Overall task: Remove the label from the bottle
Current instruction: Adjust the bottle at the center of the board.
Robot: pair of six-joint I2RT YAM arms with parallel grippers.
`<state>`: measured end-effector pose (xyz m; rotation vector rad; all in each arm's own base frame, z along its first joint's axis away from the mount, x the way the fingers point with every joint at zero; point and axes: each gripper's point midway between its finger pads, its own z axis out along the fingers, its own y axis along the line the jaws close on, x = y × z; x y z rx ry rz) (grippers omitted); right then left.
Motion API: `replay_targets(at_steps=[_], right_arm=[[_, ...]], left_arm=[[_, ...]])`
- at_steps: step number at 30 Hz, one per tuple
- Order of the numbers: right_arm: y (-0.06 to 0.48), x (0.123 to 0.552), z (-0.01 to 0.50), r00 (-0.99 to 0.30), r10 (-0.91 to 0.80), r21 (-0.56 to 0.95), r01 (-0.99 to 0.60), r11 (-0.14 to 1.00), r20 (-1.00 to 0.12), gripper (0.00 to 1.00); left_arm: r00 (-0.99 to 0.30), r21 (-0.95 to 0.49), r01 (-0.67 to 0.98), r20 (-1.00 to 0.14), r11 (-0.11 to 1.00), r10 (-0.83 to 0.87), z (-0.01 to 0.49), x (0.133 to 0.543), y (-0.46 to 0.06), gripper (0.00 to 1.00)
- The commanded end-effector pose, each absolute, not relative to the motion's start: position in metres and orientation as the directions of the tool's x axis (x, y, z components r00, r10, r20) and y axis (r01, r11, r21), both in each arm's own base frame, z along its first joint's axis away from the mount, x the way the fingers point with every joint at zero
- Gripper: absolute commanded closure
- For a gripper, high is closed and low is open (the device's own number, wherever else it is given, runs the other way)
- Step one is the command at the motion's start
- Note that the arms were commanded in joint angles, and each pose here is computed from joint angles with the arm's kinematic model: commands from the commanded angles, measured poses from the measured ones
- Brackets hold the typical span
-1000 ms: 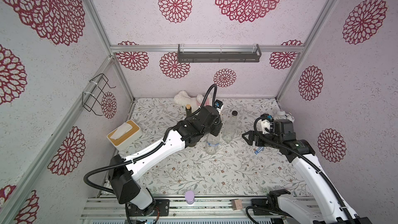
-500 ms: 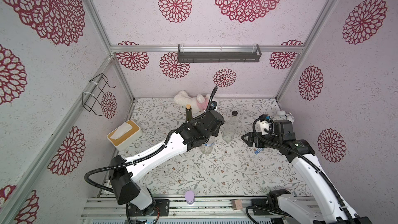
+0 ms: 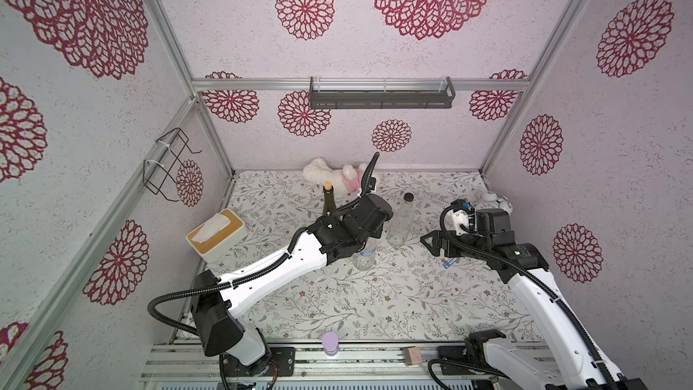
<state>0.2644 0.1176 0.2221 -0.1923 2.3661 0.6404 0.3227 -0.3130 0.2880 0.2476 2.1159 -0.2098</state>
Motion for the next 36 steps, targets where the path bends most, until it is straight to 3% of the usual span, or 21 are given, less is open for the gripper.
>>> replay_targets(at_steps=[1,14,20,25,36], right_arm=[[0.116,0.263,0.235,-0.735,0.016,0.367,-0.32,0.873,-0.678,0.05],[0.113,0.255,0.237,-0.737,0.025,0.371,-0.31,0.875,-0.675,0.05],[0.12,0.249,0.243,-0.741,0.021,0.403,-0.34,0.85,-0.671,0.04],[0.125,0.246,0.246,-0.743,0.036,0.433,-0.349,0.831,-0.668,0.03],[0.121,0.241,0.23,-0.754,0.086,0.459,-0.302,0.835,-0.652,0.05]], left_arm=[[-0.464,-0.139,0.229,-0.886,0.963,-0.018,0.317,0.328,-0.323,0.74],[-0.482,-0.157,0.264,-0.876,0.952,-0.01,0.313,0.319,-0.33,0.18],[-0.482,-0.138,0.433,-0.87,0.891,0.1,0.322,0.298,-0.338,0.02],[-0.447,-0.125,0.628,-0.866,0.768,0.225,0.323,0.264,-0.341,0.02],[-0.413,-0.125,0.737,-0.861,0.664,0.297,0.316,0.263,-0.307,0.01]])
